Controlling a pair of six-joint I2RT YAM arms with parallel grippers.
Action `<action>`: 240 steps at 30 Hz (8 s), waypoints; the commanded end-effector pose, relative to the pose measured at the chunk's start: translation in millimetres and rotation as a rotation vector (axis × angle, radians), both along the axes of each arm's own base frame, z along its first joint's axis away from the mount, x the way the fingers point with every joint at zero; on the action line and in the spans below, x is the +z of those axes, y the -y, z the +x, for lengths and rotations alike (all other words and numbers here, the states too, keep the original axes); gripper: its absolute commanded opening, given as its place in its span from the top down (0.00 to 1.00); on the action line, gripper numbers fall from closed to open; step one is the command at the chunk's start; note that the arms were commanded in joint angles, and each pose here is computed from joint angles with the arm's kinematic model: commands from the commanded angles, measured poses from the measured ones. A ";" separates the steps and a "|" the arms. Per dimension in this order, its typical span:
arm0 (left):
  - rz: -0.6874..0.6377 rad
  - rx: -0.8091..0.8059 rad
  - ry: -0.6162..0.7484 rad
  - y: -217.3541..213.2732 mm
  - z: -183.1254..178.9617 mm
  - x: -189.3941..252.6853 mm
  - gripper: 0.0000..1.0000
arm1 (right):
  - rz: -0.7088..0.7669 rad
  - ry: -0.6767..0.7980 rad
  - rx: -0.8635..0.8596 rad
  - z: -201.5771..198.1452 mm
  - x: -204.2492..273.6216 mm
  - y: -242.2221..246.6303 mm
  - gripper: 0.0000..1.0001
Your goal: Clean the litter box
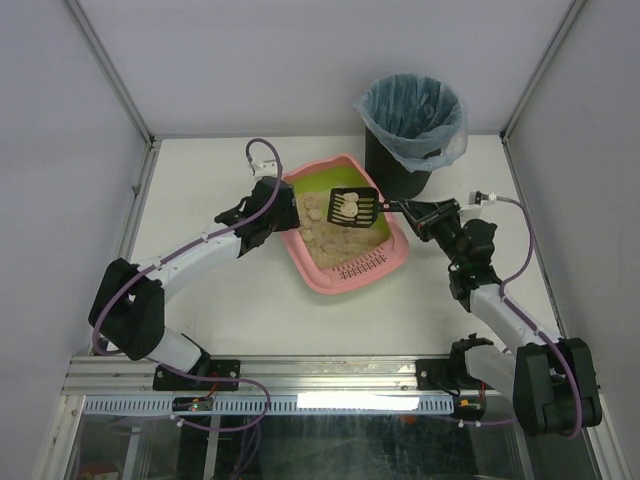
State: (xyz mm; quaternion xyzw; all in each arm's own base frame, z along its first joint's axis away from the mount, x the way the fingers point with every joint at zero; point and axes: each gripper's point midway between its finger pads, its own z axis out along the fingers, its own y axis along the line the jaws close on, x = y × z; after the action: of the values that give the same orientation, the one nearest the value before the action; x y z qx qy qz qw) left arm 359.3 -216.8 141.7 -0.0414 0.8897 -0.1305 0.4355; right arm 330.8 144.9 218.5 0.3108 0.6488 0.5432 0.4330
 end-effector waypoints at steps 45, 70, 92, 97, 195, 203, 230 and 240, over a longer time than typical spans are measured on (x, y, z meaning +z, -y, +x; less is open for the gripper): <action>-0.106 0.041 0.341 -69.1 5.5 142.5 0.01 | 0.067 0.081 0.011 29.3 37.7 -1.2 1.00; -0.134 0.009 0.300 -66.4 -7.9 119.0 0.01 | -0.003 0.217 -0.135 95.7 193.9 45.4 1.00; -0.160 -0.020 0.285 -60.5 -12.9 116.3 0.01 | -0.891 0.709 -0.203 170.9 203.2 101.8 1.00; -0.163 -0.034 0.273 -57.2 -12.5 112.8 0.01 | -1.096 0.811 -0.143 172.0 207.3 96.6 1.00; -0.165 -0.029 0.227 -55.4 -12.0 102.3 0.01 | -0.917 -0.434 -0.155 69.0 -101.9 -96.3 1.00; -0.165 -0.034 0.221 -53.8 -11.1 100.3 0.01 | -0.852 -0.462 -0.225 63.4 -118.1 -93.3 1.00; -0.159 -0.034 0.215 -53.8 -10.0 97.2 0.01 | -0.525 -0.210 -0.280 76.6 -73.0 -106.1 1.00; -0.161 -0.036 0.212 -53.1 -10.2 96.4 0.01 | -0.350 -0.091 -0.344 64.2 -22.1 -77.4 1.00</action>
State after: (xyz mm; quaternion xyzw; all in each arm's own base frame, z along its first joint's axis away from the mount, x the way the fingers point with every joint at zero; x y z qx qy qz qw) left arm 345.8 -162.9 225.4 -0.0422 0.8368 -0.2013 0.5075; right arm 387.1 229.5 136.8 0.3368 0.7582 0.2626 0.4927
